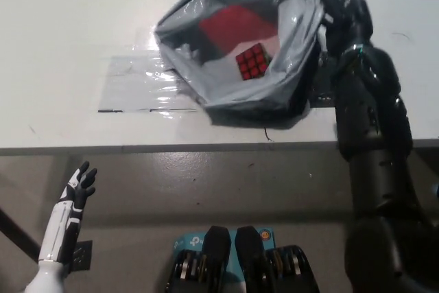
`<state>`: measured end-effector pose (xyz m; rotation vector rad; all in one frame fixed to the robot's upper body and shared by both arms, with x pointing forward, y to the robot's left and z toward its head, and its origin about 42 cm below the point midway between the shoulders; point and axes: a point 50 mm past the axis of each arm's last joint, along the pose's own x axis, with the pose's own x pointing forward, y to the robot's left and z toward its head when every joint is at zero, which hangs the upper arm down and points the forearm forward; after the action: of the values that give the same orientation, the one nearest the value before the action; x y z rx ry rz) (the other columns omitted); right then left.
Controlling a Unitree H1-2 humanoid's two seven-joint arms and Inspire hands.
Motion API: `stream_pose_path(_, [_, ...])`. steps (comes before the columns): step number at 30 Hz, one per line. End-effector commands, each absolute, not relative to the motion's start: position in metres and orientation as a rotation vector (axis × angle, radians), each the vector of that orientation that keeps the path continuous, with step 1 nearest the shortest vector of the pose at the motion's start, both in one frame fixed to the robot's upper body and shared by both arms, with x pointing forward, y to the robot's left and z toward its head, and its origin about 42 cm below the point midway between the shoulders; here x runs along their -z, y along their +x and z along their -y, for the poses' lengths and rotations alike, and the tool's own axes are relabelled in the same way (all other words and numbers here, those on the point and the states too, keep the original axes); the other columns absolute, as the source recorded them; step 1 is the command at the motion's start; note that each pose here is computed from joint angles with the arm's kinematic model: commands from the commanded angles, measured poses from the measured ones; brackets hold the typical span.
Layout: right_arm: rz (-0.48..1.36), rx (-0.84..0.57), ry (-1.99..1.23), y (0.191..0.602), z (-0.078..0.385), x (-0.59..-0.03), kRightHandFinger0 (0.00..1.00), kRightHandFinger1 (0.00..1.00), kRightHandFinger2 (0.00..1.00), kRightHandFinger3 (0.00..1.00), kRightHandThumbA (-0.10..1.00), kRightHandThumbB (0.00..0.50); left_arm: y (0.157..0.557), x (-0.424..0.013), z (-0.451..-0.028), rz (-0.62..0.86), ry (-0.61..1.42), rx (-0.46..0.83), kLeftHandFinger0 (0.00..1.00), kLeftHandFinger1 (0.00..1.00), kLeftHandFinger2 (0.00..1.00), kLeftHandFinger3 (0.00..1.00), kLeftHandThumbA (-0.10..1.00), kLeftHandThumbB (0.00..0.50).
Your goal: Use the right hand to pick up a rubix's cube and place it into a plastic bag and lift the bag
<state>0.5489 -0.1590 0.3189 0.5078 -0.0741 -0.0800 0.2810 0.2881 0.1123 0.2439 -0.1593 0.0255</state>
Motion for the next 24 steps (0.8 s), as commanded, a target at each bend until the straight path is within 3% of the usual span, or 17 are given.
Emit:
stream_pose_path(1, [0.392,-0.08,0.317,0.521,0.121,-0.465,0.0,0.21,0.67,0.25,-0.1,0.127,0.29,-0.128,-0.293,0.233,0.256,-0.039,1.0,1.0,0.98,1.0,1.0,0.097])
stream_pose_path(3, [0.408,-0.064,0.282,0.518,0.117,-0.479,0.0,0.18,0.65,0.24,-0.1,0.125,0.291,-0.129,-0.293,0.234,0.257,-0.037,1.0,1.0,0.98,1.0,1.0,0.097])
stream_pose_path(7, [0.446,-0.044,0.198,0.515,0.113,-0.492,0.0,0.15,0.62,0.42,-0.1,0.124,0.293,-0.13,-0.292,0.235,0.256,-0.036,1.0,1.0,0.98,1.0,1.0,0.105])
stream_pose_path(8, [0.495,-0.01,0.076,0.514,0.107,-0.508,0.0,0.1,0.55,0.42,-0.1,0.14,0.294,-0.132,-0.292,0.235,0.253,-0.035,1.0,1.0,0.97,1.0,1.0,0.104])
stream_pose_path(9, [0.504,0.004,0.035,0.514,0.105,-0.514,0.0,0.1,0.55,0.42,-0.1,0.14,0.294,-0.132,-0.292,0.235,0.251,-0.034,1.0,1.0,0.97,1.0,1.0,0.104])
stream_pose_path(10, [0.503,0.015,0.011,0.514,0.104,-0.516,0.0,0.05,0.47,0.48,-0.1,0.146,0.294,-0.132,-0.292,0.235,0.251,-0.034,1.0,1.0,0.96,1.0,1.0,0.105])
stream_pose_path(12, [0.502,0.016,0.006,0.514,0.104,-0.516,0.0,0.01,0.44,0.52,-0.1,0.148,0.294,-0.132,-0.292,0.235,0.251,-0.034,1.0,1.0,0.96,0.99,1.0,0.105])
stream_pose_path(13, [0.507,0.0,0.014,0.516,0.102,-0.521,0.0,0.02,0.46,0.54,-0.1,0.134,0.294,-0.132,-0.292,0.236,0.251,-0.033,1.0,1.0,0.96,1.0,1.0,0.088])
stream_pose_path(14, [0.512,-0.03,0.033,0.52,0.097,-0.529,0.0,0.09,0.56,0.65,-0.1,0.128,0.294,-0.132,-0.292,0.238,0.251,-0.032,1.0,1.0,0.97,1.0,1.0,0.084])
stream_pose_path(15, [0.516,-0.046,0.044,0.522,0.095,-0.533,0.0,0.13,0.63,0.7,-0.1,0.139,0.294,-0.132,-0.293,0.238,0.252,-0.032,1.0,1.0,0.97,1.0,1.0,0.084])
stream_pose_path(18, [0.542,-0.068,0.056,0.524,0.088,-0.543,0.02,0.34,0.78,0.83,-0.1,0.126,0.294,-0.132,-0.293,0.24,0.252,-0.035,1.0,1.0,0.96,1.0,1.0,0.078])
stream_pose_path(21, [0.532,-0.076,0.075,0.523,0.08,-0.559,0.0,0.4,0.84,0.84,-0.1,0.148,0.293,-0.132,-0.292,0.233,0.241,-0.037,1.0,1.0,0.96,0.99,1.0,0.073])
stream_pose_path(24, [0.532,-0.111,0.135,0.519,0.072,-0.584,0.0,0.41,0.84,0.92,-0.1,0.123,0.292,-0.131,-0.293,0.234,0.248,-0.036,1.0,1.0,0.96,0.99,1.0,0.064])
